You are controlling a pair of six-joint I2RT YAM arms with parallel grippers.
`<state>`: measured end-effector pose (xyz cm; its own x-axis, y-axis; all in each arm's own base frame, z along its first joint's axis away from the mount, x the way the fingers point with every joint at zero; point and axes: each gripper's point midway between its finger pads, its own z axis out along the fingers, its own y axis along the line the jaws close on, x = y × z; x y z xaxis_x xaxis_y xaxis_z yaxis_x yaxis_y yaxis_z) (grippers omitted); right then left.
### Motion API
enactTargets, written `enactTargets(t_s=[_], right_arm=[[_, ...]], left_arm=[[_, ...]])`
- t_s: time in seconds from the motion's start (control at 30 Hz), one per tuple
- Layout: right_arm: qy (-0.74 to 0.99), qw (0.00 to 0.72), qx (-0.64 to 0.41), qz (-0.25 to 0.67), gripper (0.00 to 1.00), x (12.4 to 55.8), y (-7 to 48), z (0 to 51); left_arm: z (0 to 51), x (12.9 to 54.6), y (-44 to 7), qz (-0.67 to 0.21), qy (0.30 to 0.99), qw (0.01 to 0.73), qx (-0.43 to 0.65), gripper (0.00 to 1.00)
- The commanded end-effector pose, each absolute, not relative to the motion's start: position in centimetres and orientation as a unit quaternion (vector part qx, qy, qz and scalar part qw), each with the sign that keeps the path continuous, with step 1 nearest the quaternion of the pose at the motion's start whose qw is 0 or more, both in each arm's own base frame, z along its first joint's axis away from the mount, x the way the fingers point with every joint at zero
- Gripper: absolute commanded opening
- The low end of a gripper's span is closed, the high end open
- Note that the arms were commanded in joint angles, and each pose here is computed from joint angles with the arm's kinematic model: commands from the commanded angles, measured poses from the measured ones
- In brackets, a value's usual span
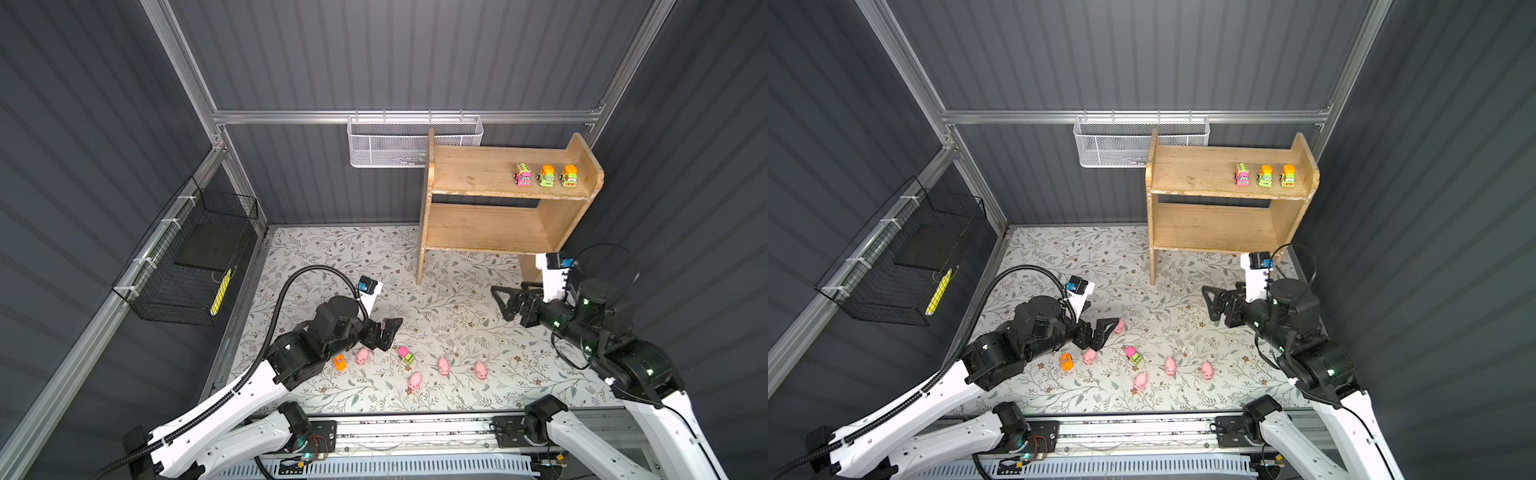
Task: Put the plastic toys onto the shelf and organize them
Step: 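Withdraw the right gripper from the shelf and move it down toward the toys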
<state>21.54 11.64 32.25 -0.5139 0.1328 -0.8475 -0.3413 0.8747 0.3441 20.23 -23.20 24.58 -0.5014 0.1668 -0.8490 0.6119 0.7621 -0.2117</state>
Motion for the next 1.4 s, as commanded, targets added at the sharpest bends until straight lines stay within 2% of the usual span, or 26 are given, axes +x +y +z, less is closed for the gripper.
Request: enactTargets(t_s=[0.0, 0.27, 0.57, 1.0, 1.37], right_arm=[[0.83, 0.483, -0.046, 0.275, 0.97, 21.3, 12.7, 30.5], [0.852, 0.426, -0.066, 0.297, 0.99, 20.7, 16.3, 22.3], [0.858, 0.392, -0.149, 0.295, 0.95, 19.6, 22.4, 15.2], [0.871, 0.359, -0.218, 0.253, 0.85, 20.0, 28.1, 9.1], [0.874, 0.342, -0.239, 0.248, 0.74, 20.5, 30.5, 6.3]], left_arm=[[22.7, 20.0, -22.3, -0.259, 0.844, 0.426, 0.195, 1.0], [15.9, 19.2, -21.1, -0.244, 0.878, 0.38, 0.16, 1.0], [12.4, 18.6, -19.2, -0.216, 0.898, 0.36, 0.133, 1.0], [13.6, 19.4, -13.3, -0.15, 0.898, 0.413, 0.007, 1.0], [15.4, 20.0, -12.1, -0.127, 0.89, 0.437, -0.009, 1.0]])
